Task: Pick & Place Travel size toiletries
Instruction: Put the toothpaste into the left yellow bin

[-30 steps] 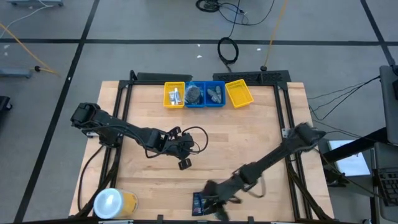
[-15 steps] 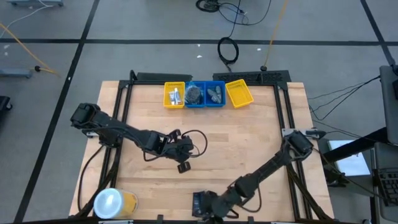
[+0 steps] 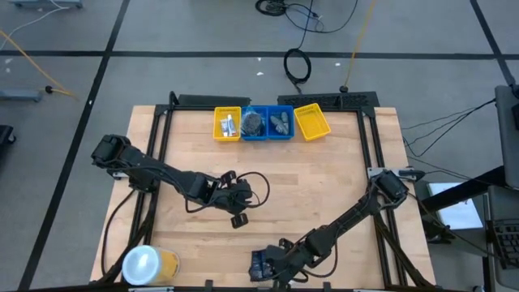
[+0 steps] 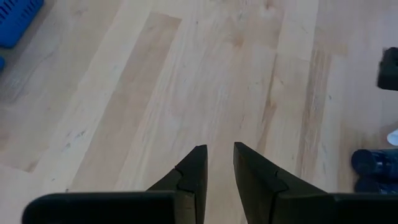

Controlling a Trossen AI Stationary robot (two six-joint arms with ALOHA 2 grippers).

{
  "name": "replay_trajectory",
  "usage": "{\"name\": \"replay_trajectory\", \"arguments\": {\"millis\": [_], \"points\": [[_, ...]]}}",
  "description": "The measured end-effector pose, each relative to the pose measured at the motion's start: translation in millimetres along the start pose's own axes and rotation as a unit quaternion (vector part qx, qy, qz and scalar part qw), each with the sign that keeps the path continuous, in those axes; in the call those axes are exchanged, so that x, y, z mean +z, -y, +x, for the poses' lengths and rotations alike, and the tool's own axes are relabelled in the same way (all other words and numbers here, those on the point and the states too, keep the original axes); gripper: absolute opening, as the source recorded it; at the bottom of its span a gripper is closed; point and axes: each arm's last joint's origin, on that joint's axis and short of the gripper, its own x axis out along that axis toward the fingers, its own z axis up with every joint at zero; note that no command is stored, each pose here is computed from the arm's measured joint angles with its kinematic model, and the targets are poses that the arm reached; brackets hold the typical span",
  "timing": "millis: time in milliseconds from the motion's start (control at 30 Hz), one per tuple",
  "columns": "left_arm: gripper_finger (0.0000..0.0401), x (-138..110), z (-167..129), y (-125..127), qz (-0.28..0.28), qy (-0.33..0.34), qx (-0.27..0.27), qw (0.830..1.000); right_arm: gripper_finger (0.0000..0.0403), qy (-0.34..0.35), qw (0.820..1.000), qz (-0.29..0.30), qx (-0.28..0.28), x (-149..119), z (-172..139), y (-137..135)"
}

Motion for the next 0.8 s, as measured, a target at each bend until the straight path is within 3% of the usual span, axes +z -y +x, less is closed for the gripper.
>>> {"name": "replay_trajectory", "arguments": {"millis": [233,800], "points": [[0.0077,0.4,0.0,0.2,0.001,0.002,-0.001,1.0,0.01,-0.013,0.999,0.017,-0.032,2.2,-0.3,9.4],[0.0077,0.8,0.0,0.4,0.001,0.004,-0.002,1.0,0.01,-0.007,0.999,0.002,-0.036,12.5,-7.9,13.2]]}}
